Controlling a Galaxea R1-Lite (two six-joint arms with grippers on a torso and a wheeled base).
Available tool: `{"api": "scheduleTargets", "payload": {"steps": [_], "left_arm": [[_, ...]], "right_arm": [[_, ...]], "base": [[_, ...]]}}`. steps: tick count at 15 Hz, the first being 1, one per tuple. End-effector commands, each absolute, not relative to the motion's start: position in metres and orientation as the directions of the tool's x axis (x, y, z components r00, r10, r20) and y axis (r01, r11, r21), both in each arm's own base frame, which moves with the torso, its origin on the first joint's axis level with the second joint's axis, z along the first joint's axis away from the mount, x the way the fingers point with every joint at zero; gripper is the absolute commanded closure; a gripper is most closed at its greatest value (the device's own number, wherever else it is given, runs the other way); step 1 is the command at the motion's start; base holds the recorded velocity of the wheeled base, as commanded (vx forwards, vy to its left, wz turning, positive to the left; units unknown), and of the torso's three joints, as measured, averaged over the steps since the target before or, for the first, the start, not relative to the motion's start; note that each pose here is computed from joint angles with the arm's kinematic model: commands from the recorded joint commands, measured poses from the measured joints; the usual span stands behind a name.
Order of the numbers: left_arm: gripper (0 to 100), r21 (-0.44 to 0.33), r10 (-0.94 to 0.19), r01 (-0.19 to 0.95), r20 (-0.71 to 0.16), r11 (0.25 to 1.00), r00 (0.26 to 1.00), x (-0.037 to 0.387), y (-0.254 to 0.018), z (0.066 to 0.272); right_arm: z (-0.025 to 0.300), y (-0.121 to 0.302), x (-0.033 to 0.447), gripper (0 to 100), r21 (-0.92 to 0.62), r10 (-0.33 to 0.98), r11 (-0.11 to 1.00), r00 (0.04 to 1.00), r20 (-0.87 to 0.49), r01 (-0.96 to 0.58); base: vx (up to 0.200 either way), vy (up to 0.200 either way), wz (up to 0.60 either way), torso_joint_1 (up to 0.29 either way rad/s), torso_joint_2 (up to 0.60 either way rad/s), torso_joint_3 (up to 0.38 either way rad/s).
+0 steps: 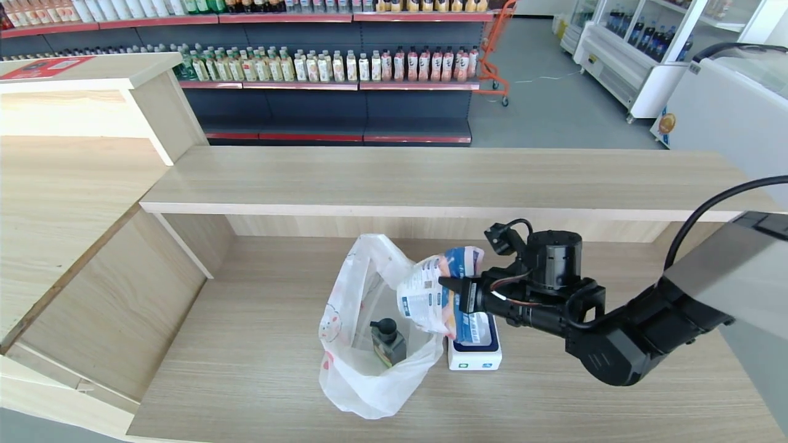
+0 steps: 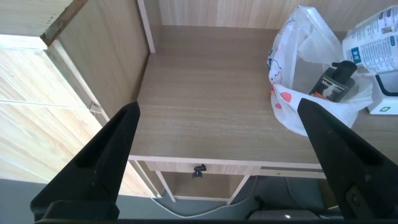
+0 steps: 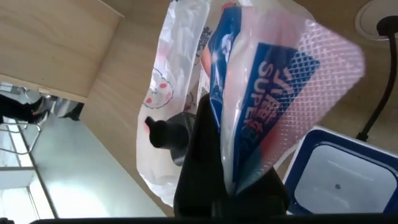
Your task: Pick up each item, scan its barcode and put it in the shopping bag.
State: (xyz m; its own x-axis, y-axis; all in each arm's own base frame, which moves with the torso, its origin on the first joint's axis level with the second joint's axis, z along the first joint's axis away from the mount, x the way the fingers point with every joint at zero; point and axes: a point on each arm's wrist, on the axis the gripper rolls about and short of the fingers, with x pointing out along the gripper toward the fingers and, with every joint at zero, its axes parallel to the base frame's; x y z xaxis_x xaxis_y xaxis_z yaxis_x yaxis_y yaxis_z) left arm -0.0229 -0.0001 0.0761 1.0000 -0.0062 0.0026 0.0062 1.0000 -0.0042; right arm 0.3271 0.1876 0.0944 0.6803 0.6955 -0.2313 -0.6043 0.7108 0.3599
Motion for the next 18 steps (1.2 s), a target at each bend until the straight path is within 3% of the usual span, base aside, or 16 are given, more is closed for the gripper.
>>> {"api": "scheduleTargets", "payload": {"steps": [1,5,13,14,18], "left_arm": [[0,-0.005,-0.006,0.006,0.003,1.0,1.0,-0.023,0.0,0.076],[0,-0.005,-0.006,0.006,0.003,1.0,1.0,-0.023,0.0,0.076],[0,-0.005,-0.006,0.006,0.003,1.0,1.0,-0.023,0.0,0.076],[0,-0.005,-0.006,0.006,0.003,1.0,1.0,-0.023,0.0,0.076],[0,-0.005,-0.006,0.006,0.003,1.0,1.0,-0.023,0.0,0.076]], "right_arm": [[0.073,0.201,0.341,100,0.347,0.705,0.706,0.661,-0.257,-0.617],[0.048,0.217,0.358,100,0.251,0.71,0.704,0.651,-0.268,-0.664],[0.033,0.244,0.385,100,0.241,0.729,0.684,0.642,-0.237,-0.689],[0.031,0.244,0.386,0,0.244,0.728,0.686,0.639,-0.248,-0.686],[0.046,0.249,0.392,0,0.261,0.737,0.675,0.646,-0.197,-0.691]], "base": [[0.0,0.0,0.0,0.0,0.0,0.0],[0.0,0.0,0.0,0.0,0.0,0.0],[0.0,0.0,0.0,0.0,0.0,0.0],[0.0,0.0,0.0,0.0,0.0,0.0],[0.0,0.0,0.0,0.0,0.0,0.0]]}}
